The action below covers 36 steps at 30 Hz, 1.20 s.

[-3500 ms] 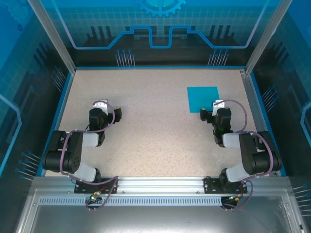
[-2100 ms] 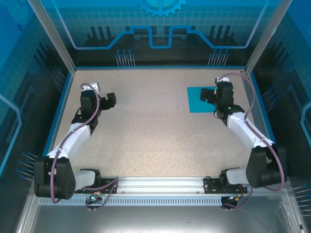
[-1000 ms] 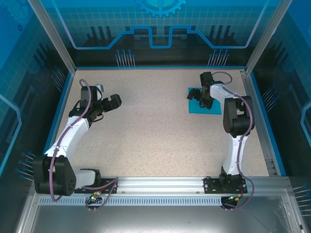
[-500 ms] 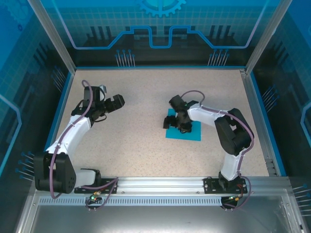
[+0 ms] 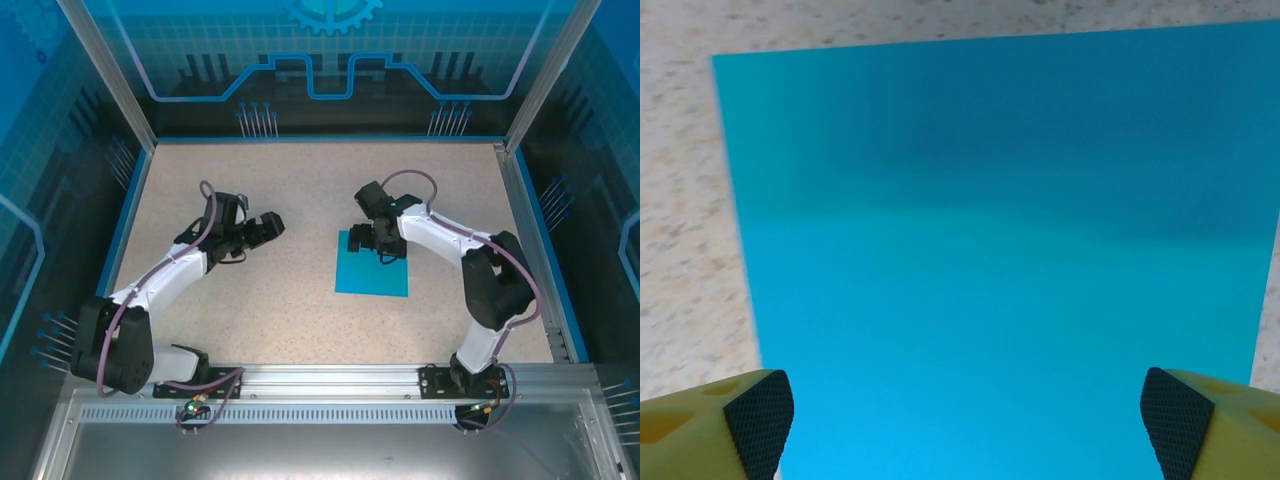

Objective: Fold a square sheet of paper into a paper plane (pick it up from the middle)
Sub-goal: Move the square sheet of paper to the center of the table.

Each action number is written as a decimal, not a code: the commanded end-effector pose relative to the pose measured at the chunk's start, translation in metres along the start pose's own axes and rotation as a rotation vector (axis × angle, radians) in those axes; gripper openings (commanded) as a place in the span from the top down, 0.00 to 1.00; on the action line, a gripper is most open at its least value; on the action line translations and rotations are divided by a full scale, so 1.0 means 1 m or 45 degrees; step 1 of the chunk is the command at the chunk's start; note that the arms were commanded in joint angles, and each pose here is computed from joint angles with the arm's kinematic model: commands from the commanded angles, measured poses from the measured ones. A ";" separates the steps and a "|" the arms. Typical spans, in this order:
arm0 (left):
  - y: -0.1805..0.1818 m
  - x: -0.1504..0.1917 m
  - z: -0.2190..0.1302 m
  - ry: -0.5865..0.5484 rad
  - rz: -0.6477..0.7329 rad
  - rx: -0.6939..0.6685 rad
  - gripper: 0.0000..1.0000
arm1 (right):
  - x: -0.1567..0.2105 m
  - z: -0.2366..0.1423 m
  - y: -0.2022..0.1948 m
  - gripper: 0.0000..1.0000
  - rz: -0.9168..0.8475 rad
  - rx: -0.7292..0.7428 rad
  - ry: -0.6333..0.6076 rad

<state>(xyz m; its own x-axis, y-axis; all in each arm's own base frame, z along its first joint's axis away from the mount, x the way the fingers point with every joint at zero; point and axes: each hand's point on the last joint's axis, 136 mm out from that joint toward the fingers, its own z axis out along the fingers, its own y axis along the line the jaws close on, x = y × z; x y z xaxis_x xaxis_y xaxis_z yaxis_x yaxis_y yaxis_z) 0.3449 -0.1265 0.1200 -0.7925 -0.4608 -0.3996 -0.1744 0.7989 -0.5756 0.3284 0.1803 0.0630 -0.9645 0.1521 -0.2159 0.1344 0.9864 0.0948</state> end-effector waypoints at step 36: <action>0.008 0.028 0.042 0.105 -0.110 -0.058 0.02 | 0.070 0.004 0.029 0.01 -0.251 0.121 0.217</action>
<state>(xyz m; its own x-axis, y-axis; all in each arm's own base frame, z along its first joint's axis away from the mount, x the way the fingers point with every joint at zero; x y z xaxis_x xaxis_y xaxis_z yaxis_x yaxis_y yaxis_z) 0.3484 -0.1482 0.0748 -0.8198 -0.4960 -0.2863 -0.2674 0.7736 -0.5745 0.2664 0.2263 0.0544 -0.9944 -0.0137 -0.1050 -0.0156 0.9997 0.0170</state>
